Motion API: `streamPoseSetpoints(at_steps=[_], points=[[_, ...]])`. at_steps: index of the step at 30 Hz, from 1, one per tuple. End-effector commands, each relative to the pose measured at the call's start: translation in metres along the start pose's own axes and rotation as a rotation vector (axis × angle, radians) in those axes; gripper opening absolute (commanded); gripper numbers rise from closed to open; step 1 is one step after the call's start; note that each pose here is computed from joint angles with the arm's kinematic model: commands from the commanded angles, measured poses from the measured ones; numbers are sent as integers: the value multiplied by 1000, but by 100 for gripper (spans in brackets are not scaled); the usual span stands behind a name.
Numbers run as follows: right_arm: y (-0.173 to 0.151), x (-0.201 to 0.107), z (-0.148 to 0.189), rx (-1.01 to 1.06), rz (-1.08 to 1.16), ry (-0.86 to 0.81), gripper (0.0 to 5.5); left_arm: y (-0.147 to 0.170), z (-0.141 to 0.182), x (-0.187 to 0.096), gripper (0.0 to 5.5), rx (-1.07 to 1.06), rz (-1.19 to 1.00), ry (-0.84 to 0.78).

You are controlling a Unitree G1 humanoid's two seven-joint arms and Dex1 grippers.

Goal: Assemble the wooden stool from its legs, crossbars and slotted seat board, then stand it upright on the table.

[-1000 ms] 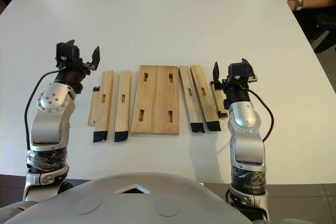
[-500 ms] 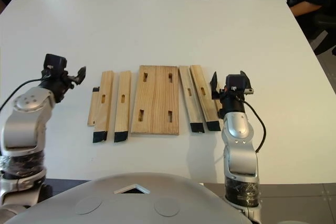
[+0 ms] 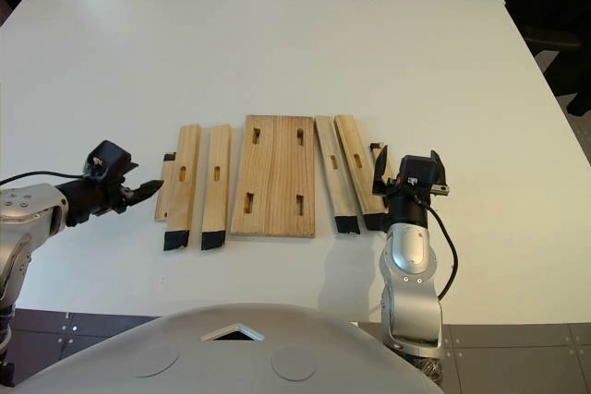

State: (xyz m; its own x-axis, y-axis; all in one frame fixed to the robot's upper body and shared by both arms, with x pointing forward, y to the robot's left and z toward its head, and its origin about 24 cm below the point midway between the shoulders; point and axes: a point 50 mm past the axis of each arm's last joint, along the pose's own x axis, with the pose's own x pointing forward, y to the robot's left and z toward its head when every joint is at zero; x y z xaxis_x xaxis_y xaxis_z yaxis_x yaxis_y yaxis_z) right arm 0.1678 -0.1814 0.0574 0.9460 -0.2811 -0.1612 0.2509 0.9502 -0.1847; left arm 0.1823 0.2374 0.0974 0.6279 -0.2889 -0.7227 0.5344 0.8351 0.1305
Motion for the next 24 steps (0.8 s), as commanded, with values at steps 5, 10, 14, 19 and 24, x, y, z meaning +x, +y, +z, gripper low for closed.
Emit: streamPoseSetpoints(at_steps=[5, 10, 14, 19, 24], points=[[-2, -1, 1, -1, -6, -6, 408, -9, -10, 5, 322, 0, -31, 37], [-1, 0, 1, -5, 7, -6, 408, -8, -18, 7, 322, -21, -19, 66], [-2, 1, 1, -9, 9, -6, 408, -4, -13, 8, 322, -67, -6, 29], [0, 1, 0, -6, 8, -5, 408, -1, -1, 9, 322, -102, -3, -26], [1, 0, -1, -3, 5, -1, 408, 6, 2, 10, 322, -64, 34, -36]])
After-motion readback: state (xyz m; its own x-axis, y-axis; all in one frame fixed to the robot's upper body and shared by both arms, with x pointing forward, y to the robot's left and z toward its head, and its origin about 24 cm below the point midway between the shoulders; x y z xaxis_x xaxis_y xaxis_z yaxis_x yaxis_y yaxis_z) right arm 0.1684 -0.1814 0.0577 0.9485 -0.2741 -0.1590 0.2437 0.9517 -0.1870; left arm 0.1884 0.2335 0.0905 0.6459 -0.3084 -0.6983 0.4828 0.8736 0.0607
